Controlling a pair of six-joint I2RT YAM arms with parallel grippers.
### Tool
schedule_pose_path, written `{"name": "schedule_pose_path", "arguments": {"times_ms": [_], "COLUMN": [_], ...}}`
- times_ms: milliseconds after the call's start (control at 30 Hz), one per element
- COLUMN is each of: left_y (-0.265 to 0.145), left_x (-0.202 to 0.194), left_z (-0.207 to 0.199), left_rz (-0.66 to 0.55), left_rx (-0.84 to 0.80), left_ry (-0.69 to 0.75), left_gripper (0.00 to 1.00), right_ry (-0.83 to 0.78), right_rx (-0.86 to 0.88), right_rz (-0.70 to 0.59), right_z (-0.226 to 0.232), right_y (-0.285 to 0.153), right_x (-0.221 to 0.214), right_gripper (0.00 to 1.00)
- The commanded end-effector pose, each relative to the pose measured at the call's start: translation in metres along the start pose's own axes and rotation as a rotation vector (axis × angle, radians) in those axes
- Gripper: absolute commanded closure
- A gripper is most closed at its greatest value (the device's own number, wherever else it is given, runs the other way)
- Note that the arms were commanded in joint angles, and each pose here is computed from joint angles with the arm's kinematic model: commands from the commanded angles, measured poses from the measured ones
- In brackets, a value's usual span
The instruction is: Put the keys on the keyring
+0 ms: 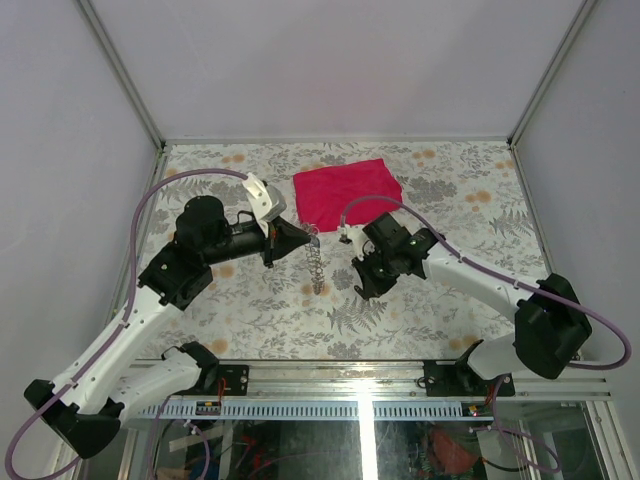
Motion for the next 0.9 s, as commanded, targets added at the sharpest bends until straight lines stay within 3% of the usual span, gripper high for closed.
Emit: {"name": "schedule_pose_path", "arguments": {"times_ms": [0, 567, 667, 800, 867], "left_y": [0.0, -0.002, -0.002, -0.002, -0.003], "left_x": [0.024, 0.029, 0.028, 0.028, 0.029], "left_z": [0.003, 0.001, 0.001, 0.001, 0.001], "left_rz": [-0.092, -0.096, -0.095, -0.094, -0.097], "left_rx": [0.0, -0.005, -0.006, -0.008, -0.006], "left_ry": [0.04, 0.03, 0.028, 0.024, 0.027], "left_gripper": [1.0, 1.0, 1.0, 1.0, 1.0], "right_ry": [-0.012, 0.045, 0.05, 0.055, 0.047], "right_rx": [0.026, -0.065, -0.069, -0.073, -0.081], "right_rz": [0.125, 0.056, 0.009, -0.066, -0.082], "right_z": [0.008, -0.005, -0.005, -0.005, -0.007], "right_y": [-0.01, 0.074, 0.078, 0.074, 0.07], "right_x": [-0.013, 0.067, 0.077, 0.087, 0.086], "right_gripper": [0.96, 0.92, 0.84, 0.64, 0.61]}}
Point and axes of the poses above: each gripper's point midway between its finger pads, its own y axis out along the fingers, its own z axis along the line the jaws close on, x = y × z, the point moved 2 cm from there along -y, back along the fingers, and after that the axes turned 13 degrees about y, right-handed, at the moved point
